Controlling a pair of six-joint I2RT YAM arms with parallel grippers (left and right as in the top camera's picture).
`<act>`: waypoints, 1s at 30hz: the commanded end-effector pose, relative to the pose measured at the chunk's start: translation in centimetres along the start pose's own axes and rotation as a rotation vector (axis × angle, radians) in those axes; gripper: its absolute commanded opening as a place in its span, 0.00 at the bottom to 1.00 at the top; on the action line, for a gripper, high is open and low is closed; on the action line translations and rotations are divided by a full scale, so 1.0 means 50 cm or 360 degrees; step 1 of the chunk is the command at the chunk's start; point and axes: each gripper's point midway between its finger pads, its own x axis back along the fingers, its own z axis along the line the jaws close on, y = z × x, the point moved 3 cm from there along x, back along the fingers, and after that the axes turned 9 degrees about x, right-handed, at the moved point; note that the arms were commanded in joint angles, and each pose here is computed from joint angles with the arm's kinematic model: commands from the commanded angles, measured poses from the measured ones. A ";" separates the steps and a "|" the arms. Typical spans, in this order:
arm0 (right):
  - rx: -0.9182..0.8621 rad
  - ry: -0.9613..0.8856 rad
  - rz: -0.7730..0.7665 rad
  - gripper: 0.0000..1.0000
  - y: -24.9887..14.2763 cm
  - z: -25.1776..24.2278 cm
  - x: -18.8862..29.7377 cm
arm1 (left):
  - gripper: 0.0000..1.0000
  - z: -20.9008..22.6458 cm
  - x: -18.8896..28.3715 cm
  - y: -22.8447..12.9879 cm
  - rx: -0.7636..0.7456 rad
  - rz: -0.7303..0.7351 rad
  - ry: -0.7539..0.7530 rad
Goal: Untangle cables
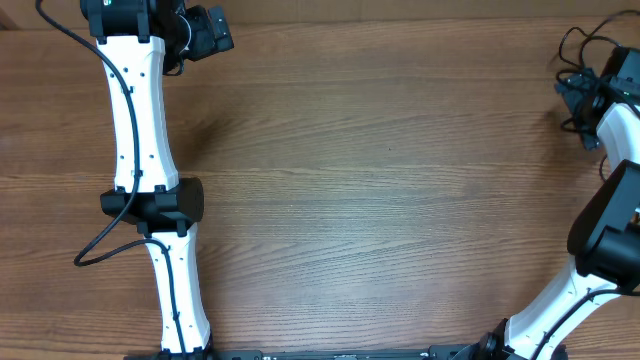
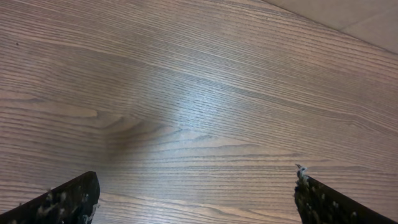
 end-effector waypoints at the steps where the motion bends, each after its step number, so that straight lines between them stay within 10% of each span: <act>1: 0.0024 -0.0079 -0.0016 1.00 -0.003 -0.019 -0.017 | 1.00 -0.016 0.043 0.001 -0.0017 -0.0077 -0.0032; 23: 0.0018 -0.0238 -0.0044 0.99 -0.010 -0.076 -0.092 | 1.00 -0.016 0.043 0.001 -0.0017 -0.0077 -0.0032; 25: 0.0020 -0.0250 -0.0025 0.77 -0.018 -0.082 -0.102 | 1.00 -0.016 0.043 0.001 -0.0017 -0.0076 -0.0032; 26: 0.0021 -0.0255 -0.0018 0.22 -0.020 -0.084 -0.103 | 1.00 -0.016 0.043 0.001 -0.0017 -0.0077 -0.0032; 27: 0.0021 -0.0257 -0.0013 0.04 -0.021 -0.084 -0.103 | 1.00 -0.016 0.043 0.001 -0.0017 -0.0077 -0.0032; 30: 0.0019 -0.0250 -0.0028 0.04 -0.013 -0.080 -0.089 | 1.00 -0.016 0.043 0.001 -0.0017 -0.0077 -0.0032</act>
